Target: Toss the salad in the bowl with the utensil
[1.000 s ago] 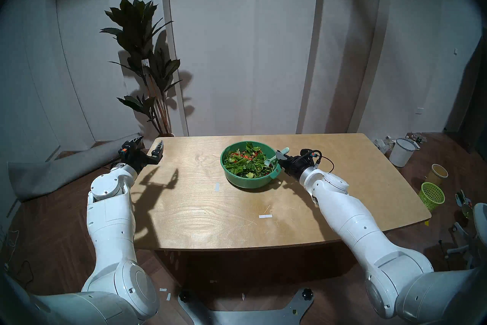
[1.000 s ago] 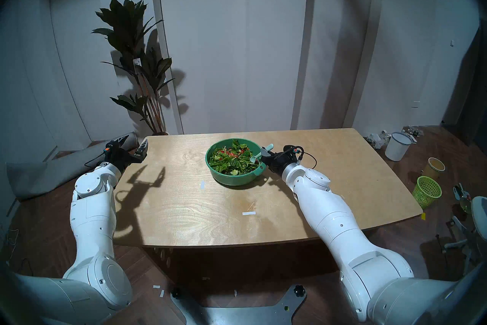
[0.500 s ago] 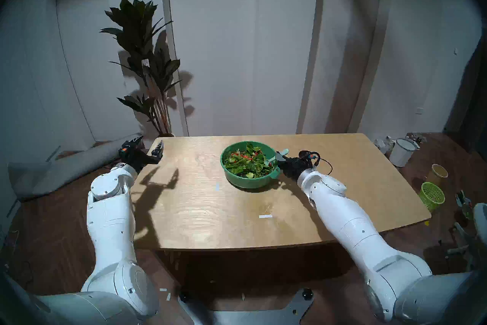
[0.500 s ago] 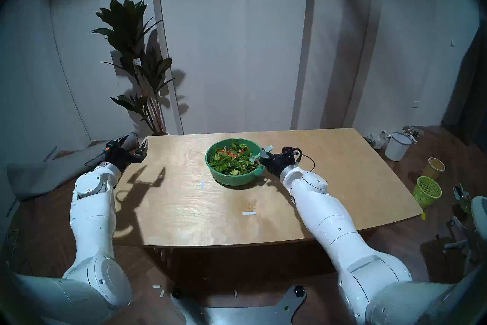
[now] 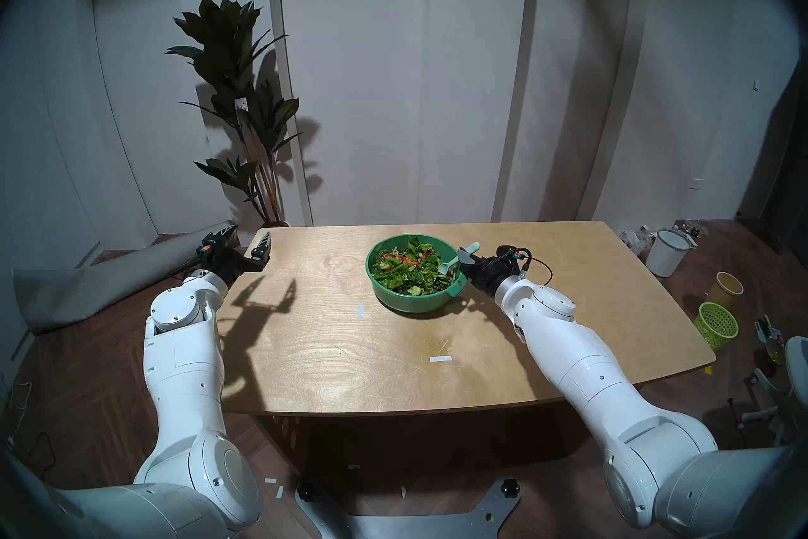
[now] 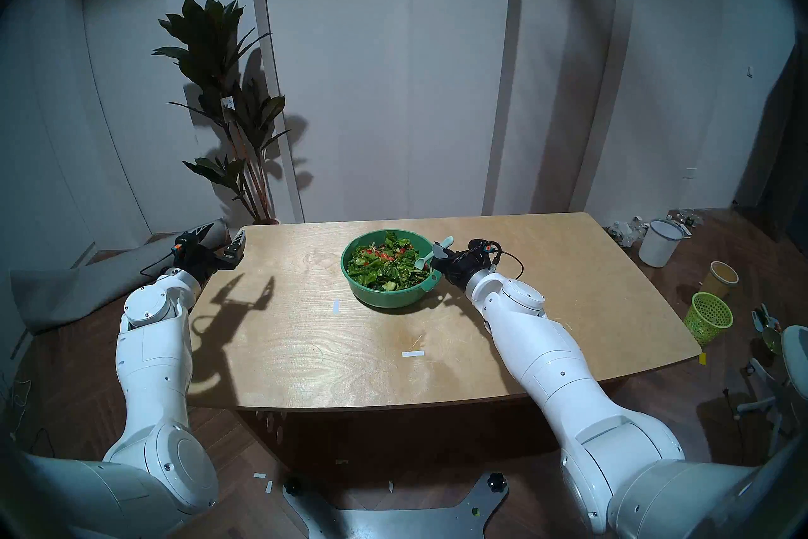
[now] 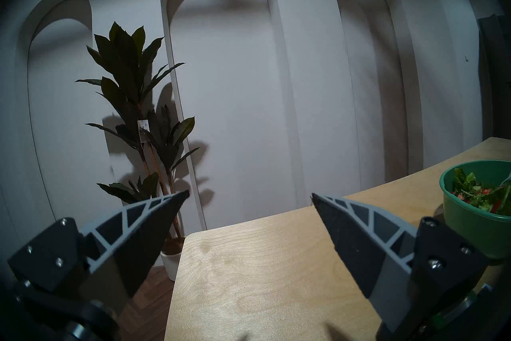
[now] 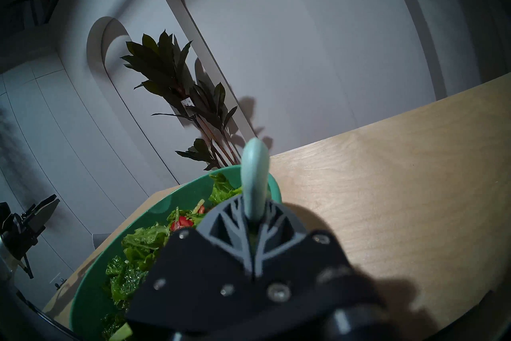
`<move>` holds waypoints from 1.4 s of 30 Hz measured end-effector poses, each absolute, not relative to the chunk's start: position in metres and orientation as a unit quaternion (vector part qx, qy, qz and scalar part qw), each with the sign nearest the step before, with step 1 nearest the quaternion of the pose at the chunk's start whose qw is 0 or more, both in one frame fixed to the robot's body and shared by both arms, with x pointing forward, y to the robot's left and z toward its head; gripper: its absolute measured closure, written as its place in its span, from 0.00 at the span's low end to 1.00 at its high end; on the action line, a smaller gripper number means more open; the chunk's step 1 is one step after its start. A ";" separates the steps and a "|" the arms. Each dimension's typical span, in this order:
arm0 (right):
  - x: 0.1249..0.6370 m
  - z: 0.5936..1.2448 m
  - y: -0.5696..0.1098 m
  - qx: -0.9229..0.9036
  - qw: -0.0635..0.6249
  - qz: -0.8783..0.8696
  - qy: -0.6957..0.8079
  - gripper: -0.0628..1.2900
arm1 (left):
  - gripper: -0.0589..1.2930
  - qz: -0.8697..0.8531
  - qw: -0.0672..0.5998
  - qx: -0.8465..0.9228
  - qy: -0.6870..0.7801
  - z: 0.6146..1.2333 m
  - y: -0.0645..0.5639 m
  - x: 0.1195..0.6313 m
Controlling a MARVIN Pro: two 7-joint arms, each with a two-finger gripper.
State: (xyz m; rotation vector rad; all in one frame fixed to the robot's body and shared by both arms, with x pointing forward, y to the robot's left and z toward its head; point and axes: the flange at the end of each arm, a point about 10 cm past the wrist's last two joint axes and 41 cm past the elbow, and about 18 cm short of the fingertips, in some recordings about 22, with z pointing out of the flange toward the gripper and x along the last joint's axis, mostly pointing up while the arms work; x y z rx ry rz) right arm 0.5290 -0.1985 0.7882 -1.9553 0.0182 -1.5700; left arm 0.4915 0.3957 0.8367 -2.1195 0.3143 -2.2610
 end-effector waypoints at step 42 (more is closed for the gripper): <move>0.541 0.789 -0.213 -0.744 0.240 -0.623 0.031 0.03 | 0.04 -0.727 0.013 -0.679 0.101 0.838 0.396 0.492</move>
